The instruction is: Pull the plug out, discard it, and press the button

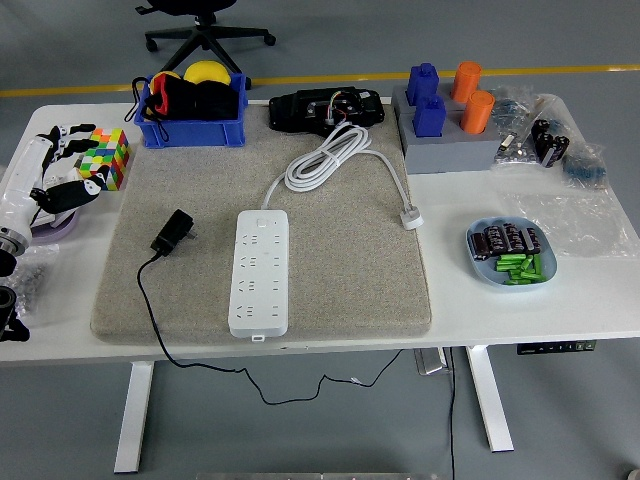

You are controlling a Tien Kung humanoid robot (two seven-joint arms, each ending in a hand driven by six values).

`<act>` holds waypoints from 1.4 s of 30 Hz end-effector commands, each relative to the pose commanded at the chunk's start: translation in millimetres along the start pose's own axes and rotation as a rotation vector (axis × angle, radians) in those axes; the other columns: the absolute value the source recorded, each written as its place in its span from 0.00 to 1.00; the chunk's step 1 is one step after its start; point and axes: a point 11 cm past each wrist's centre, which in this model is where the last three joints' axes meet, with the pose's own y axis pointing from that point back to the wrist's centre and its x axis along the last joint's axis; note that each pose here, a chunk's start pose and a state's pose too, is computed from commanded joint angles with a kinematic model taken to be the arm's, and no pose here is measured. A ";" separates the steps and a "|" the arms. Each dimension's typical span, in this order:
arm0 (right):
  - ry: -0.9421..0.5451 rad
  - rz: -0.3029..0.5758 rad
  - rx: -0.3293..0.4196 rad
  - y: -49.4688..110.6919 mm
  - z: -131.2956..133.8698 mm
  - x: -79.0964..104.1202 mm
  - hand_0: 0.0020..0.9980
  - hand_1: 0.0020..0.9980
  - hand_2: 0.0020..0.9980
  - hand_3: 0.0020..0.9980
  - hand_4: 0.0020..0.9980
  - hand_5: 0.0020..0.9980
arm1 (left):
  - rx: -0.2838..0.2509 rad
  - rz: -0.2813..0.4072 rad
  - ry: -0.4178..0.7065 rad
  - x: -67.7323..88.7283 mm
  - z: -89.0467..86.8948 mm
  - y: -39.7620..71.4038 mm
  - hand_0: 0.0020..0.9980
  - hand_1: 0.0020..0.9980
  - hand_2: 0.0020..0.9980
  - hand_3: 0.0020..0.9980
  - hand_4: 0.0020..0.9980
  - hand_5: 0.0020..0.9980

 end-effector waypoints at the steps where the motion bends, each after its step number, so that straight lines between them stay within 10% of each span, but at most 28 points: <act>1: 0.001 0.000 0.000 0.0 0.1 -0.1 0.73 0.68 0.66 0.65 0.75 0.61 | 0.006 -0.001 0.002 -0.6 -1.5 0.2 0.81 0.78 0.72 0.80 0.65 0.00; 42: -0.004 -0.010 -0.010 -0.1 6.2 -5.1 0.73 0.68 0.66 0.65 0.75 0.61 | 0.037 -0.009 -0.005 0.7 -6.7 5.3 0.80 0.75 0.71 0.80 0.64 0.00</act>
